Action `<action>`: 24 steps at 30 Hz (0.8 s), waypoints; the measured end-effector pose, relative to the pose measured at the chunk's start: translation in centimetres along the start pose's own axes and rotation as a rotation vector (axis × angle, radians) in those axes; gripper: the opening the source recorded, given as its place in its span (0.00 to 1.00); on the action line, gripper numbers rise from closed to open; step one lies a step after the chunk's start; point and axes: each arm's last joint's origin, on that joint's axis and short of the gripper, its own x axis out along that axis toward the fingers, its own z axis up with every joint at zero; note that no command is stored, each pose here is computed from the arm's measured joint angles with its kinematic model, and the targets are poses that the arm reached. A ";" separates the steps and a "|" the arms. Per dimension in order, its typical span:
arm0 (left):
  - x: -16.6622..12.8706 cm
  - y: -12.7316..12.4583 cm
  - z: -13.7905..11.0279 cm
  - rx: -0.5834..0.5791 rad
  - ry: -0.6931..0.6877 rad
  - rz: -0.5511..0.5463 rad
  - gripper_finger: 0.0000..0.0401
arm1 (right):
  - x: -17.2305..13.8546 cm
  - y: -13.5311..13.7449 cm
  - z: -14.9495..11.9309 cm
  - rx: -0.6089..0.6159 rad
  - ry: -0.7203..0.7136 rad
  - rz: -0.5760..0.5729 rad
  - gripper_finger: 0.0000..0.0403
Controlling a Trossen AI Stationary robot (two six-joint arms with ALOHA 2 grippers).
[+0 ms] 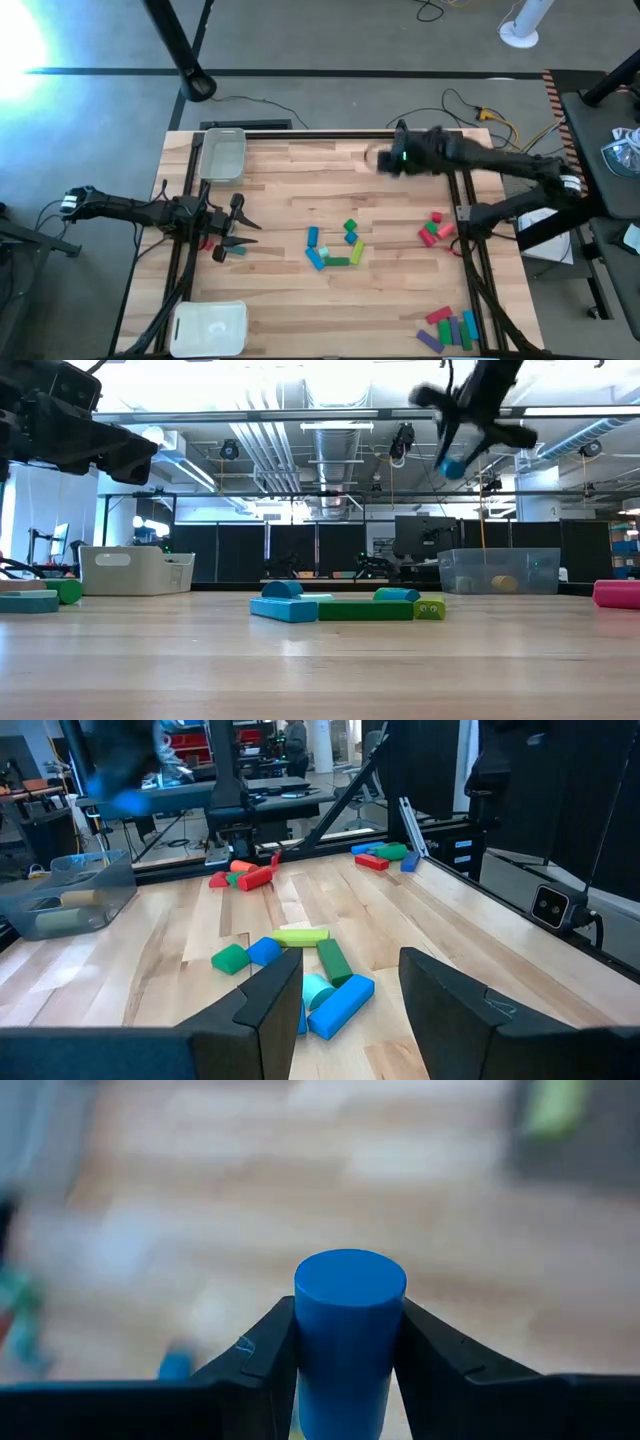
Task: Sort blocks
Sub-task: Put the right blue cylindrical block into the black bin
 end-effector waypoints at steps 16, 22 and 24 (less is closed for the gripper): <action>0.0 0.0 0.0 0.000 0.000 0.000 0.38 | 9.7 -11.2 11.7 0.193 0.038 -0.298 0.31; 0.0 0.0 0.0 0.000 0.000 0.000 0.38 | 13.7 -12.5 11.9 0.180 0.154 -0.345 0.31; 0.0 0.0 0.0 0.000 0.000 0.000 0.38 | 14.7 -13.1 12.0 0.186 0.177 -0.364 0.31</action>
